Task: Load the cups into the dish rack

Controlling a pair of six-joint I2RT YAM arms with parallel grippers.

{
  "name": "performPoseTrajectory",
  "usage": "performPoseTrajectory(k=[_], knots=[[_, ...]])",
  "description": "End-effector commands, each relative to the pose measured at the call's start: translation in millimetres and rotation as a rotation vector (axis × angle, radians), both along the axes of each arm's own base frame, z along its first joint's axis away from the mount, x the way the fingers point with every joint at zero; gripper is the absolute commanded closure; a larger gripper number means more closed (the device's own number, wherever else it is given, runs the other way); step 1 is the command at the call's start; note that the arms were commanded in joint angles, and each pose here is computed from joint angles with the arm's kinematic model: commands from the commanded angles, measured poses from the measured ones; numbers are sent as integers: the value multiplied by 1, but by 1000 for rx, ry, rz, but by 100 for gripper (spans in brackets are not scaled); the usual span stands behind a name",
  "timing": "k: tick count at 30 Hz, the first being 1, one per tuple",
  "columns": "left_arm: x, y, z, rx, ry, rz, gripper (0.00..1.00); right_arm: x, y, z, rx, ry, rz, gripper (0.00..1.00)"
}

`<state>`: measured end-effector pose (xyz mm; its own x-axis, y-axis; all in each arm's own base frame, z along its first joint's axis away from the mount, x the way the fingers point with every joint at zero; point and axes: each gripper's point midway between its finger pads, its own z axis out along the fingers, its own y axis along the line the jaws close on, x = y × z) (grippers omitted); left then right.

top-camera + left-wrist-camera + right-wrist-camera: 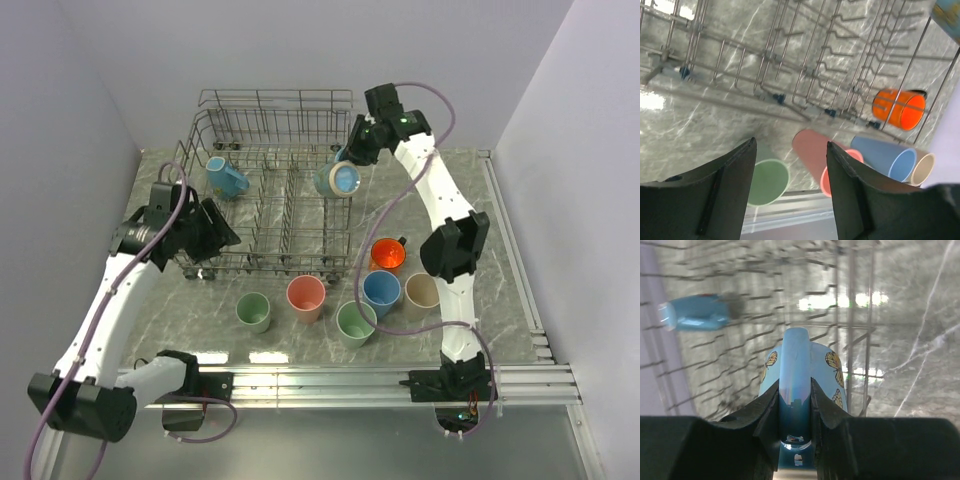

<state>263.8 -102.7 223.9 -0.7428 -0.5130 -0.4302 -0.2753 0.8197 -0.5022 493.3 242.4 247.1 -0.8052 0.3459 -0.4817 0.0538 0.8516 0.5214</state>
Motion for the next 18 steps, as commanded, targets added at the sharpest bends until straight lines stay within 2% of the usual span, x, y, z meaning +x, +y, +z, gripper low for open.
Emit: performPoseTrajectory(k=[1, 7, 14, 16, 17, 18], knots=[[-13, 0, -4, 22, -28, -40, 37, 13, 17, 17, 57, -53, -58, 100], [-19, -2, -23, 7, 22, -43, 38, 14, 21, -21, 12, 22, -109, 100], [-3, -9, -40, -10, 83, -32, 40, -4, -14, -68, -204, 145, -179, 100], [-1, -9, -49, 1, 118, -30, 41, -14, -11, -78, -209, 192, -147, 85], [0, -8, -50, 4, 122, -26, 41, -16, -10, -86, -215, 214, -135, 68], [2, -8, -53, 10, 138, -25, 41, -21, -10, -90, -222, 237, -126, 63]])
